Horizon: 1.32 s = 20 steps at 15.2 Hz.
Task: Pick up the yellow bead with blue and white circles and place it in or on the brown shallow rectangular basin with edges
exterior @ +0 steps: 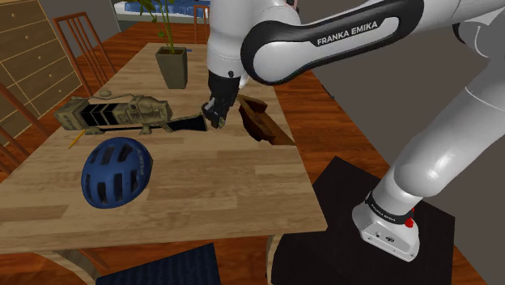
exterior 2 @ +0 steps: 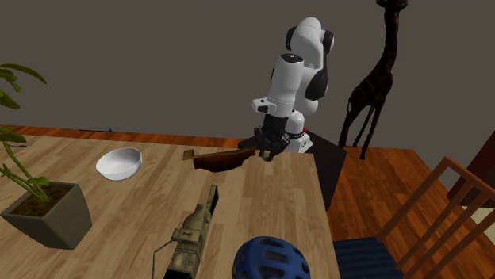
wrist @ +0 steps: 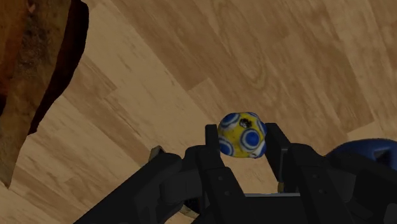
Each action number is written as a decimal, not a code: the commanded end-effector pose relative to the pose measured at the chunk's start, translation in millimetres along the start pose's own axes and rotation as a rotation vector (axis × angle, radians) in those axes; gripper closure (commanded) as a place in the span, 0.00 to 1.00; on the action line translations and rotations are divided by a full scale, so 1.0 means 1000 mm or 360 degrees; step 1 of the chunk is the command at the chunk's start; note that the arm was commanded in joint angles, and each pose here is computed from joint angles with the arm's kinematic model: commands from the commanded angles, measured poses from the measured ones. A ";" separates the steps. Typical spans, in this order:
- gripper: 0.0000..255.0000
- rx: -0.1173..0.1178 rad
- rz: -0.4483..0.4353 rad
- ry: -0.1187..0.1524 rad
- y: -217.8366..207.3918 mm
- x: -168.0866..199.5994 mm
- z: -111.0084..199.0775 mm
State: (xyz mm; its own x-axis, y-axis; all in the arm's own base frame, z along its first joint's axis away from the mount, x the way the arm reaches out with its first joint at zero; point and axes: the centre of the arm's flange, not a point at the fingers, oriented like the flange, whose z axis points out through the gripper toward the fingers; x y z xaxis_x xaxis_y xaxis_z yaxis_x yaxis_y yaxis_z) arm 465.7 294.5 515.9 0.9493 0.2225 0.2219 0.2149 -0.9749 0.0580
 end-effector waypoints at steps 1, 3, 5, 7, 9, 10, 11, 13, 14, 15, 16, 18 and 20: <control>1.00 0.0001 -0.0002 0.0000 0.026 -0.002 0.003; 1.00 0.0001 -0.0002 0.0000 0.053 -0.003 0.004; 1.00 0.0001 -0.0002 0.0000 0.079 -0.003 0.004; 1.00 0.0001 -0.0002 0.0000 0.105 -0.004 0.005; 1.00 0.0001 -0.0002 0.0000 0.132 -0.004 0.006; 1.00 0.0001 -0.0002 0.0000 0.145 -0.004 0.006; 1.00 0.0001 -0.0002 0.0000 0.158 -0.005 0.007; 1.00 0.0001 -0.0002 0.0000 0.185 -0.005 0.007; 1.00 0.0001 -0.0002 0.0000 0.198 -0.005 0.008; 1.00 0.0001 -0.0002 0.0000 0.211 -0.006 0.008; 1.00 0.0001 -0.0002 0.0000 0.224 -0.006 0.009; 1.00 0.0001 -0.0002 0.0000 0.260 -0.007 0.010; 1.00 0.0001 -0.0002 0.0000 0.259 -0.009 0.020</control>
State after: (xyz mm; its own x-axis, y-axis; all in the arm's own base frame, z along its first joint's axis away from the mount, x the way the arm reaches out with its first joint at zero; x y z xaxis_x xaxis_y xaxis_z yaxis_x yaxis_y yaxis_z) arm 516.5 44.3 514.2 0.9493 0.2225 0.2223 0.2151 -0.9749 0.0572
